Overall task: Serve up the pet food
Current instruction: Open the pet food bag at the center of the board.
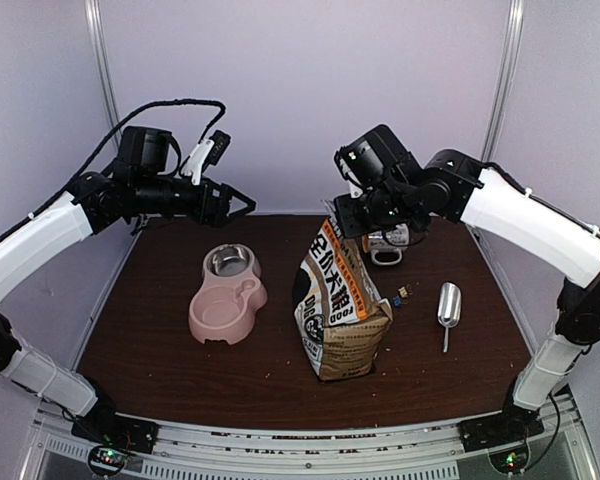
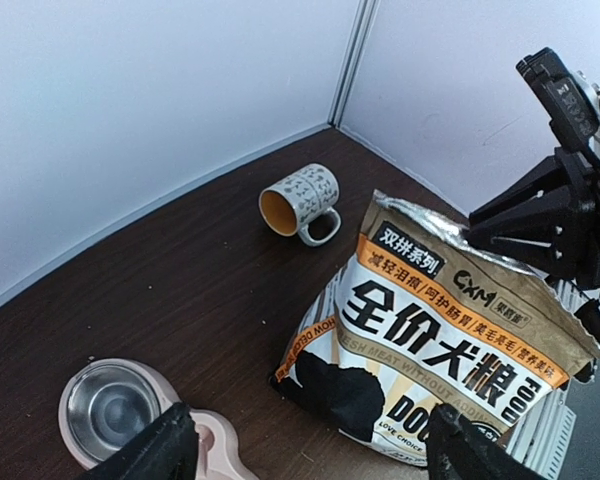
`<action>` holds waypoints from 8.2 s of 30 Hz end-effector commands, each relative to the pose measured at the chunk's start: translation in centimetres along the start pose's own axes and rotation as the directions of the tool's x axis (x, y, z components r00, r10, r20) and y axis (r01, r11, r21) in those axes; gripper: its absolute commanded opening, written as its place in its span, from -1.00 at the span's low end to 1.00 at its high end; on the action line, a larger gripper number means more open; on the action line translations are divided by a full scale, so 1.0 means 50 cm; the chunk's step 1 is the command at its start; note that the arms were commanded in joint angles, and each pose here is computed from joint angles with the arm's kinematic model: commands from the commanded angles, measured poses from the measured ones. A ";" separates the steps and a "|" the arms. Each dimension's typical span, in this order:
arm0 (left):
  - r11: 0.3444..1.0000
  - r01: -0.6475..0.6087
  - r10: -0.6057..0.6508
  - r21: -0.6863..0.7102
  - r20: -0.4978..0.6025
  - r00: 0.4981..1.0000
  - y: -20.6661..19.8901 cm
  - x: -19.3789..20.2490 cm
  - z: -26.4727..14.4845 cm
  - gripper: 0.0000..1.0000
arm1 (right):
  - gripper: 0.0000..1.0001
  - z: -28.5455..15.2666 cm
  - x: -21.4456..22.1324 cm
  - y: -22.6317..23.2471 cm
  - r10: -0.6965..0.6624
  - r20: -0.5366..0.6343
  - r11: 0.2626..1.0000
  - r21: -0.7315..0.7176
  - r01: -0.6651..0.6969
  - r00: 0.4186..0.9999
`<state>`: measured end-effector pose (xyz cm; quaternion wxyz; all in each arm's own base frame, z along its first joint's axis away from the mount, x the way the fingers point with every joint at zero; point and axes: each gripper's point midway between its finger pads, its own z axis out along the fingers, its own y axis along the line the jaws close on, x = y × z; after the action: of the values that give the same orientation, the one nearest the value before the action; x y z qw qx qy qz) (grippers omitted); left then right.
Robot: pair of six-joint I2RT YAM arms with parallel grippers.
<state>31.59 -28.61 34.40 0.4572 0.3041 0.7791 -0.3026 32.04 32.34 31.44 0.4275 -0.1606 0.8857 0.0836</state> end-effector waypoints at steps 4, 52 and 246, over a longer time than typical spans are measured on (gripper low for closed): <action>0.998 0.045 -0.048 0.041 0.057 0.997 -0.013 -0.030 0.018 0.62 | -0.68 0.008 0.037 0.004 -0.009 -0.060 1.000 -0.029 0.007 0.998; 0.861 0.315 -0.344 0.399 0.001 0.939 -0.225 -0.048 0.291 -0.14 | -1.00 -0.030 0.021 -0.024 0.128 0.087 0.979 -0.169 -0.112 0.988; 0.867 0.331 -0.351 0.373 -0.015 0.936 -0.216 -0.043 0.316 -0.43 | -1.00 -0.007 0.058 -0.047 0.041 -0.016 0.996 -0.077 -0.042 0.999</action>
<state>32.34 -47.33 30.53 0.3355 0.2300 0.7565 -0.5121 30.97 30.13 30.30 0.4244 -0.1573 0.8795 0.1469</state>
